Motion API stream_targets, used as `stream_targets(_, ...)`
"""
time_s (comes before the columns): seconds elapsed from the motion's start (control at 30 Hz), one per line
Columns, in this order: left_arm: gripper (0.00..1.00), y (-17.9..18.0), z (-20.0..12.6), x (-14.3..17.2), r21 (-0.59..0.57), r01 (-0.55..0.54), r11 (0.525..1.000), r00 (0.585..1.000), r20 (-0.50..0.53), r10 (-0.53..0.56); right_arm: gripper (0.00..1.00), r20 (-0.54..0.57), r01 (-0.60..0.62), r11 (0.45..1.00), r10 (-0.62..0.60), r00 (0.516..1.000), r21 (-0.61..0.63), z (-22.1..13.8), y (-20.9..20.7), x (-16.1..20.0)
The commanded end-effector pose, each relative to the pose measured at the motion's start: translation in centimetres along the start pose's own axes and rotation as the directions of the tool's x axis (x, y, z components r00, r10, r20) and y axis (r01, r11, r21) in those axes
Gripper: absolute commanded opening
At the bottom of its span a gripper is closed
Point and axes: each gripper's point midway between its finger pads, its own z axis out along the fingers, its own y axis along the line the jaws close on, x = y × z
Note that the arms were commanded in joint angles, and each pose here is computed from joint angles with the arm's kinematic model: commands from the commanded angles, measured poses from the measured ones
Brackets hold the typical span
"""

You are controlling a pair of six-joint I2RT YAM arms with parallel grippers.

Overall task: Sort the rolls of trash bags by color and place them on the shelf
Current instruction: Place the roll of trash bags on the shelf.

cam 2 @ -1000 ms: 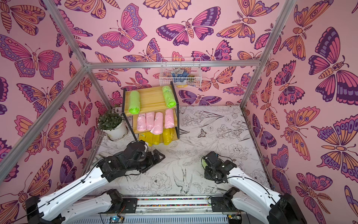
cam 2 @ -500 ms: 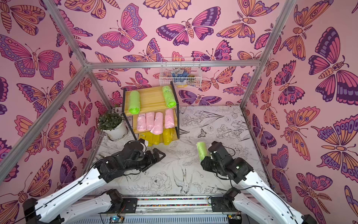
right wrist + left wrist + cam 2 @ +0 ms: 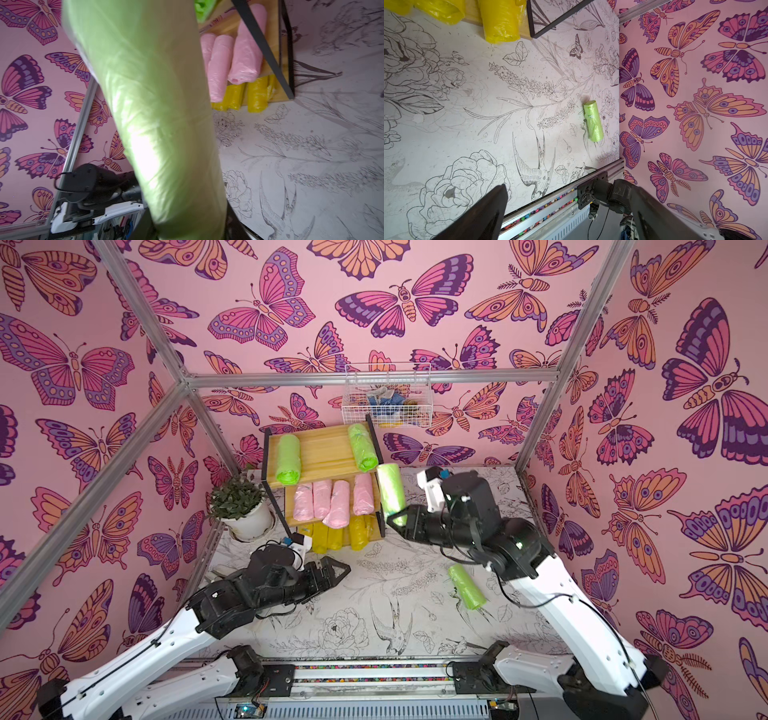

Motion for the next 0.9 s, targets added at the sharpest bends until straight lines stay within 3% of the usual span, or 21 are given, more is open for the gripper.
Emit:
stream_targets(0.0,0.97,-0.6,0.0,0.3,0.011,-0.037,0.999,0.999,-0.028,0.037,0.00,0.019,0.053,0.989,-0.051,0.999,-0.137,1.0,4.8,-2.6)
stream_targets(0.2,0.97,0.1,0.2,0.5,-0.018,-0.047,0.999,0.998,-0.040,0.046,0.00,0.039,0.036,0.969,-0.027,0.999,-0.245,4.6,8.3,-5.8)
stream_targets(0.43,0.97,0.3,0.0,0.5,-0.028,-0.052,0.998,0.998,-0.039,0.051,0.00,-0.023,0.021,0.955,-0.030,0.999,-0.296,9.9,10.5,-8.1)
stream_targets(0.87,0.97,1.5,-1.0,0.7,-0.055,-0.049,0.997,0.999,-0.020,0.048,0.00,-0.057,-0.060,0.964,0.047,0.997,-0.258,15.3,7.7,-10.2)
